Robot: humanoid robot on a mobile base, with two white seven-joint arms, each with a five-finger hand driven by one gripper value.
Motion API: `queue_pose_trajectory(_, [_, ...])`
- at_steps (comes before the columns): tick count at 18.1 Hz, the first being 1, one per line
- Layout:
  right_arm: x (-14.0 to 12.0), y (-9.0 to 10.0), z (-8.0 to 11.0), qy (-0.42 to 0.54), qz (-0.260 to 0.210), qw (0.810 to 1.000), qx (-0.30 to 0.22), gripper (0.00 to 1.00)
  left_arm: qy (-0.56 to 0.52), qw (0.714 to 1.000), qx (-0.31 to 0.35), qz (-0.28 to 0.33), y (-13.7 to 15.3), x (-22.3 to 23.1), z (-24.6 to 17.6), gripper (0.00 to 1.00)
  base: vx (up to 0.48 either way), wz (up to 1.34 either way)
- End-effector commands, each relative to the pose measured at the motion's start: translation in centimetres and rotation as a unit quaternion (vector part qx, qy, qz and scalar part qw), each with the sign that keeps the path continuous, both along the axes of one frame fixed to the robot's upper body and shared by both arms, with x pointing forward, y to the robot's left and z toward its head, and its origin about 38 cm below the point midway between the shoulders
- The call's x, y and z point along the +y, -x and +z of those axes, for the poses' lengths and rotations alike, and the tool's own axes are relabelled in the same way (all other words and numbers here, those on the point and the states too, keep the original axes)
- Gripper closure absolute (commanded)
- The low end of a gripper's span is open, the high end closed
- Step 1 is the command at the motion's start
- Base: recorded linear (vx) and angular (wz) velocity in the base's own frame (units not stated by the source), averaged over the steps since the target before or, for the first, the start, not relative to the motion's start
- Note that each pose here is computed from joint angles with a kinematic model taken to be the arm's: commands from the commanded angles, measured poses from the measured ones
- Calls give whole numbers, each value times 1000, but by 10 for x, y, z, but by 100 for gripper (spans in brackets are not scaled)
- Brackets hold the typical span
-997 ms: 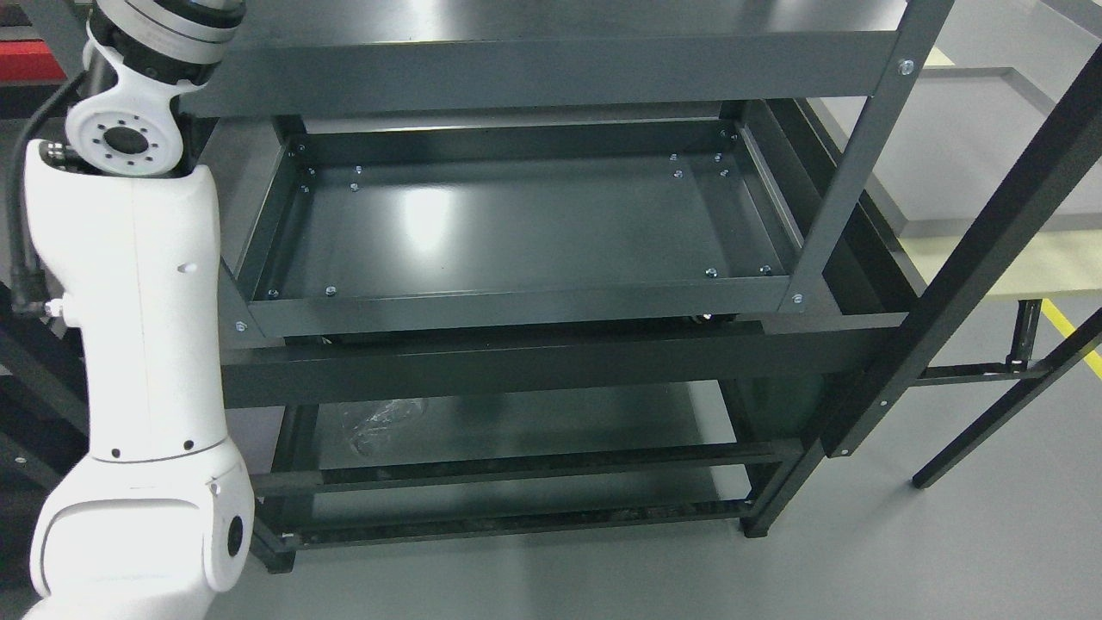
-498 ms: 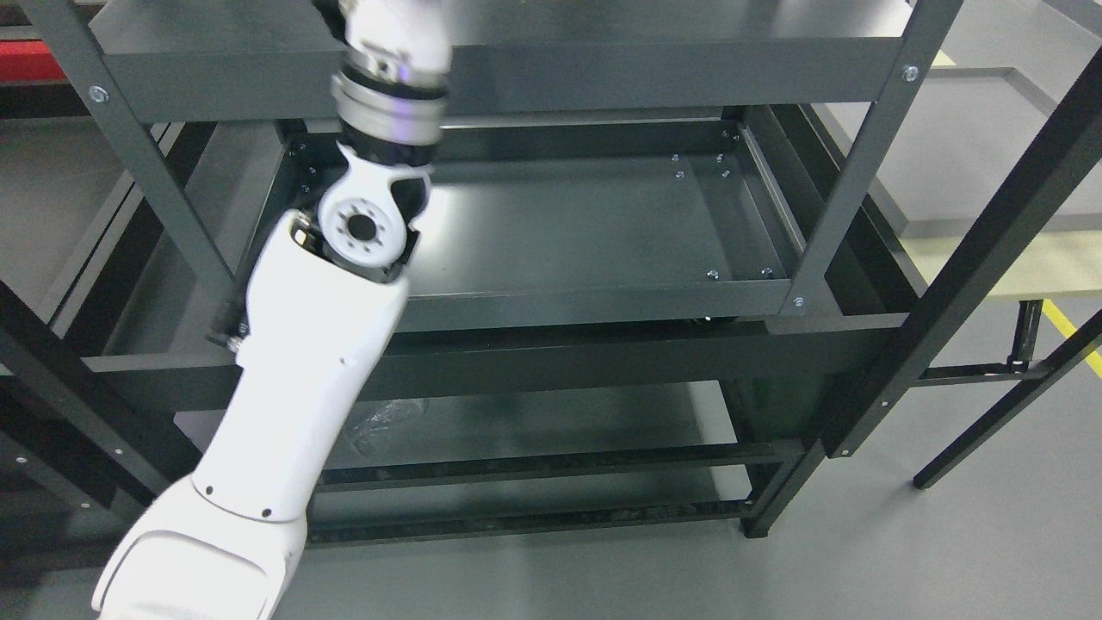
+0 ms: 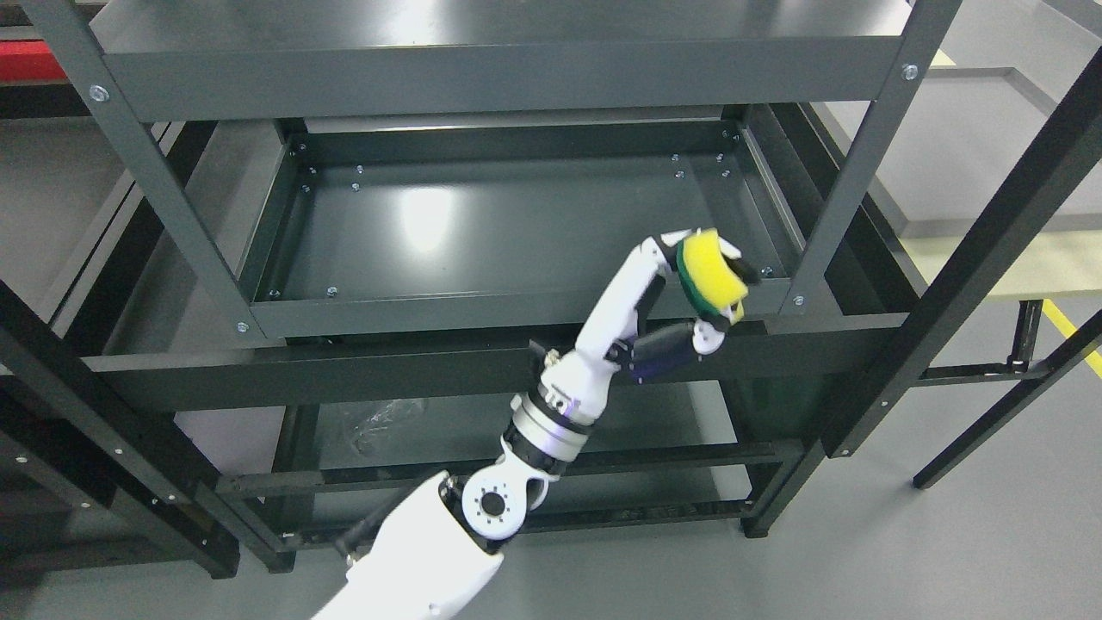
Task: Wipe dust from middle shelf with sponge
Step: 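Withdraw the left hand holding the sponge down from the shelf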
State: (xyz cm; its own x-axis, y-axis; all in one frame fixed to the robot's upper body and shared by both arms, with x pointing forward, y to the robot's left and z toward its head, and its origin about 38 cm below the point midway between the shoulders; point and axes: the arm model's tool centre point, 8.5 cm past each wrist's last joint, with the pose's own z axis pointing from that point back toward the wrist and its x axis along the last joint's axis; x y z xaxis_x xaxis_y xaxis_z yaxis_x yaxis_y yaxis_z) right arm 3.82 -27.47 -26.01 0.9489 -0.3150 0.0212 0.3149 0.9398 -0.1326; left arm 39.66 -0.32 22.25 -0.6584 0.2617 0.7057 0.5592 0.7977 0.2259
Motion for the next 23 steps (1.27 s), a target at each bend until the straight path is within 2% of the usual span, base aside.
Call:
queue_pose_trajectory(1, [-13,-6,1,11,0,1000,-9,0,34,993,104,48,28,34,-70,100,0,0])
queue_pose_trajectory(3, [-13,-6,1,11,0,1000,-9,0,61,980,124,141,2,92,-72,100,0,0])
queue_pose_trajectory(5, [-13,-5,1,11,0,1000,-8,0,72,956,167,231,-11,151,-88,100,0,0])
queue_pose_trajectory(8, [-13,-6,1,11,0,1000,-9,0,88,931,189,301,-18,203,-91,100,0,0])
queue_pose_trajectory(10, [-13,-6,1,11,0,1000,-9,0,97,914,201,338,-22,234,-80,100,0,0])
queue_pose_trajectory(18, [-13,-6,1,11,0,1000,-9,0,110,910,196,350,-15,247,-28,100,0,0])
queue_pose_trajectory(23, [-13,-6,1,11,0,1000,-9,0,110,906,200,355,-6,252,-35,100,0,0])
